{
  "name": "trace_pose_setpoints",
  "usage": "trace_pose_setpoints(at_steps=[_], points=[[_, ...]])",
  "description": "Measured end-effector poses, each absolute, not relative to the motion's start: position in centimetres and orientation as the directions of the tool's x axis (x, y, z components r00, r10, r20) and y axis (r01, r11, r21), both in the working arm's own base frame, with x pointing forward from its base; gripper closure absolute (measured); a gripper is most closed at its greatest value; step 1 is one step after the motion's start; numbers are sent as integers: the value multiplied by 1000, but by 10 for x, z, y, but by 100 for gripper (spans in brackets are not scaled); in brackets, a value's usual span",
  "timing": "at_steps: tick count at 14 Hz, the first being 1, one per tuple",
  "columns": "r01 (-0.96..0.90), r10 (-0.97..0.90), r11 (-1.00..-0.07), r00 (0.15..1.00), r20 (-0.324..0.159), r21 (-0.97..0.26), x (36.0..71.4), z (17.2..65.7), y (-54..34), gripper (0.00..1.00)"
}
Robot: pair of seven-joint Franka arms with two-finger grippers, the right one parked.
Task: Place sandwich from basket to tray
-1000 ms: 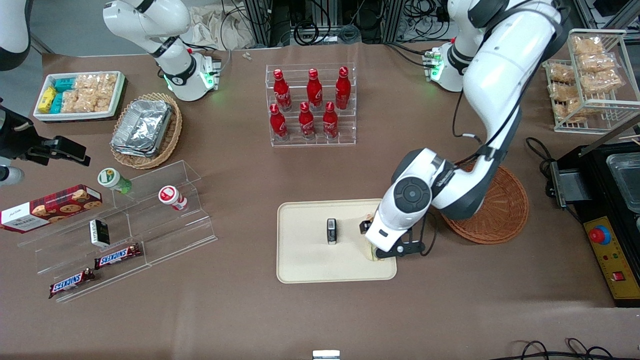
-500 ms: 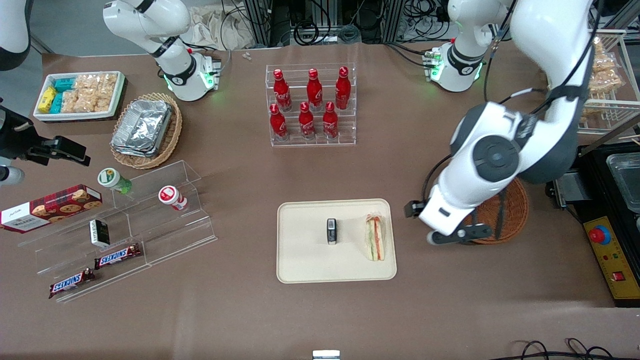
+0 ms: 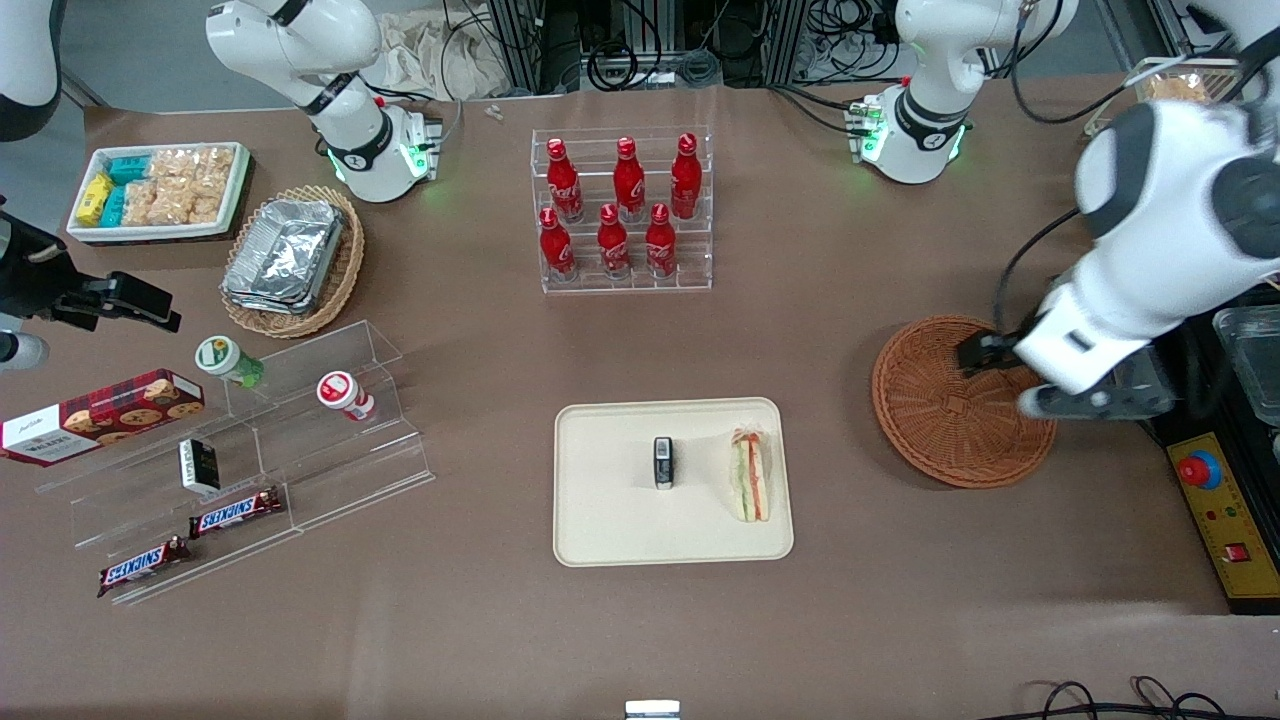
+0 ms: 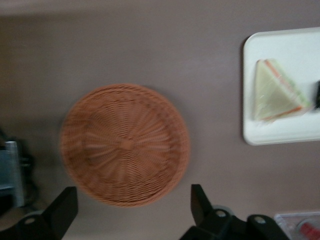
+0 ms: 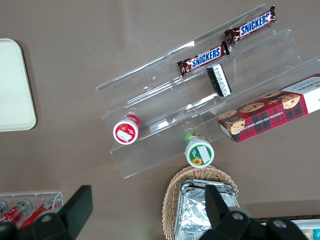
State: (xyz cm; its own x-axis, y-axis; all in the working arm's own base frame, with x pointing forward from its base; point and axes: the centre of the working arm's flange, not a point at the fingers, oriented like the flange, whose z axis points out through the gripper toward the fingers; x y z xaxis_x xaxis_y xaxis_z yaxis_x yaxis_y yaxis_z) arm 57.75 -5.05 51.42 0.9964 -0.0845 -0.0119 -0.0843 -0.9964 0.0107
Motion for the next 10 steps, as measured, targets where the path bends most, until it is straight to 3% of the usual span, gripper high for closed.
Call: trace_pose_setpoints(at_steps=[3,10], points=[[-134,-134,-991,991,-1,9,566,525,1,0],[-166,-166,-986,985,-40,7,587,534,-13,0]])
